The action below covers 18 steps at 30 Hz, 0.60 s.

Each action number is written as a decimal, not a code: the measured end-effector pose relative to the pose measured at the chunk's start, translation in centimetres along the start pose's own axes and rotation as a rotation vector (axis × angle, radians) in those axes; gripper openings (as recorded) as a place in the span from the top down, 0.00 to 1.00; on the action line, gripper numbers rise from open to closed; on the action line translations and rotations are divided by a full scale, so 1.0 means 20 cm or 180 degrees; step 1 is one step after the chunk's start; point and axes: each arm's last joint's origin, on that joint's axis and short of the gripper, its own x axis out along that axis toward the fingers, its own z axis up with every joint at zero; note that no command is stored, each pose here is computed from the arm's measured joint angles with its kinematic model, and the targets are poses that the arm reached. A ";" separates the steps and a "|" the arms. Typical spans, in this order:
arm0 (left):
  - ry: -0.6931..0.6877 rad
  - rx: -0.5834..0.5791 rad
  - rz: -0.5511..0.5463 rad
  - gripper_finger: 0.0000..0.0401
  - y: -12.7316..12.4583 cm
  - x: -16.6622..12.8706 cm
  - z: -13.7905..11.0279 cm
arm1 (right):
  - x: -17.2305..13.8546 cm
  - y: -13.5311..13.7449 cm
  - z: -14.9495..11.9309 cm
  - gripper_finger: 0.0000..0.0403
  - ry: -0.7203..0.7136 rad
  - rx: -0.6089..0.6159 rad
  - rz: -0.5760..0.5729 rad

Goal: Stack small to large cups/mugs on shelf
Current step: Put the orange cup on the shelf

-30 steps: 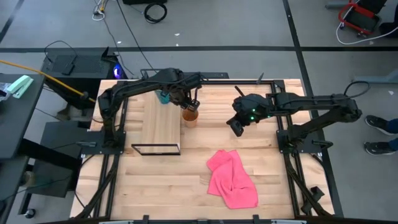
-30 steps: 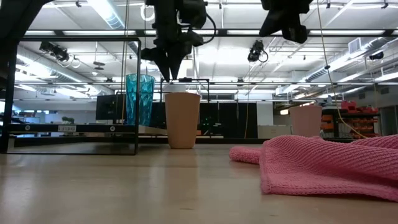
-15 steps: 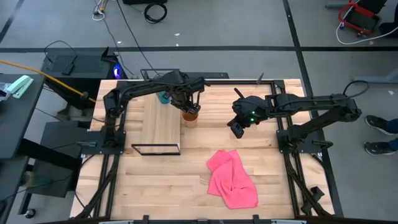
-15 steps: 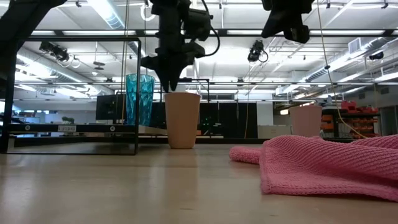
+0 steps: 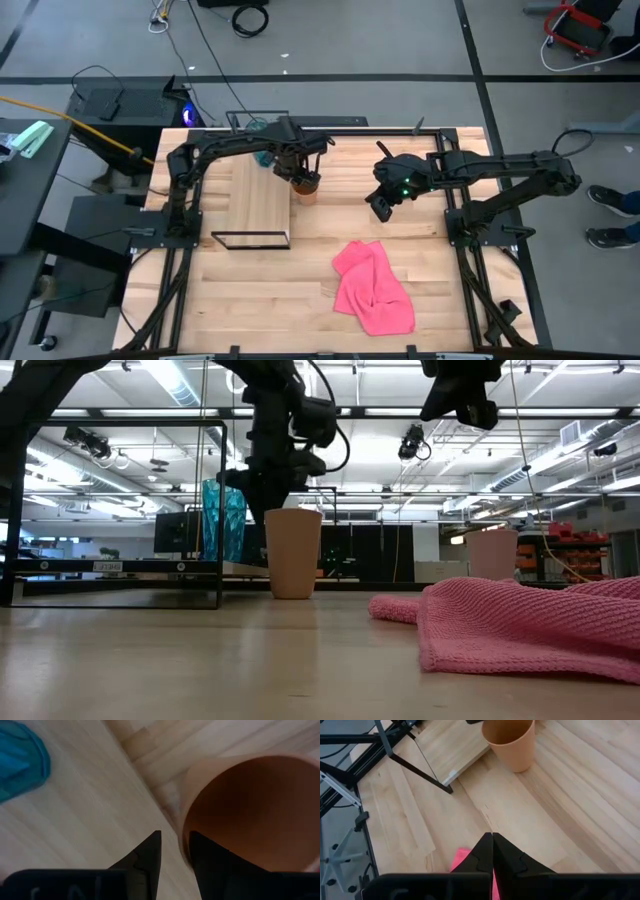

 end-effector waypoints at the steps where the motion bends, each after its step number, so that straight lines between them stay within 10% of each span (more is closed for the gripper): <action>1: 0.0026 -0.0016 0.0002 0.73 0.00 0.01 0.00 | 0.00 0.00 0.00 0.98 0.0000 0.0000 -0.0001; 18: -0.0067 -0.0129 -0.0148 0.88 -0.03 0.04 0.00 | 0.00 0.00 0.00 0.98 -0.0016 -0.0068 -0.0018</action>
